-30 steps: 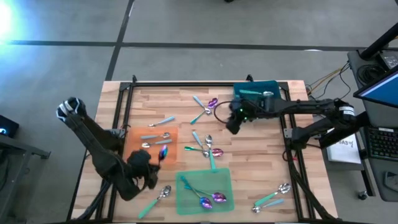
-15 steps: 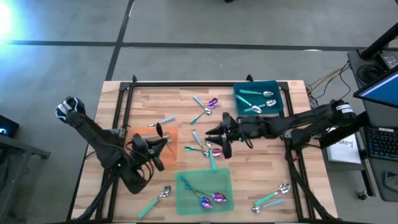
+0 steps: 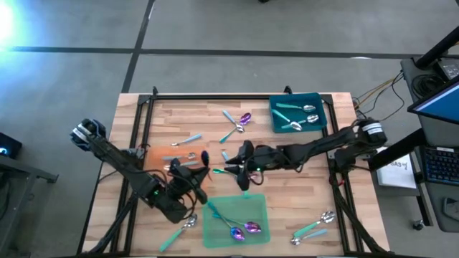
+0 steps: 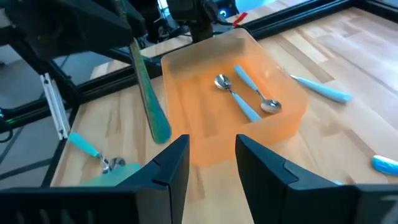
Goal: Sort silverware by color (type)
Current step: Put the bottom left purple spoon into the green bin
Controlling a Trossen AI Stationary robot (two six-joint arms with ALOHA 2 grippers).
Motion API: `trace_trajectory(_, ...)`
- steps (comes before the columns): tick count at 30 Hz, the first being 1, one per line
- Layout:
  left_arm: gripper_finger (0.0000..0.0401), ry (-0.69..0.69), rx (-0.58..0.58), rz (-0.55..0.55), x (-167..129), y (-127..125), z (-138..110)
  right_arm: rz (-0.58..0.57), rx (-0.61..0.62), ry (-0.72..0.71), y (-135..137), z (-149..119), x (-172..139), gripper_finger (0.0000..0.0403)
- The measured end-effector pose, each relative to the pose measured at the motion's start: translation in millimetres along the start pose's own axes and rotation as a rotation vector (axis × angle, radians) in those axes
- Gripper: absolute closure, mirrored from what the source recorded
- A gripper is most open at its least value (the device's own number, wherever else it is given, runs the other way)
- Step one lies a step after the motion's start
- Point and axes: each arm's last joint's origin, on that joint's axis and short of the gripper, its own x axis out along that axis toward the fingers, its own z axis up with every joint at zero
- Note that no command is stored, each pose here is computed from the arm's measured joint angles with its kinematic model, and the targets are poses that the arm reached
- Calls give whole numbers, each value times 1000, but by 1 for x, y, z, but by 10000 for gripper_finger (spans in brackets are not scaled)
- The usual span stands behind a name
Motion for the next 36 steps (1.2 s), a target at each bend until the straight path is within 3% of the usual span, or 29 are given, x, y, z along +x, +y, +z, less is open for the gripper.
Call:
trace_trajectory(8, 395, -27, -63, 48, 19, 1, 8, 2, -43, -8, 7, 7, 22, 282)
trace_trajectory(20, 395, -44, -102, 65, 32, 1, 15, 17, -92, -50, 13, 21, 25, 282)
trace_trajectory(26, 395, -37, -133, 4, 35, -6, 22, 19, -106, -56, 14, 23, 25, 287)
trace_trajectory(30, 395, -58, -123, -15, 35, -9, 26, 17, -114, -53, 13, 23, 25, 314)
trace_trajectory(36, 395, -64, -118, -17, 35, -10, 27, 14, -130, -45, 13, 22, 25, 387)
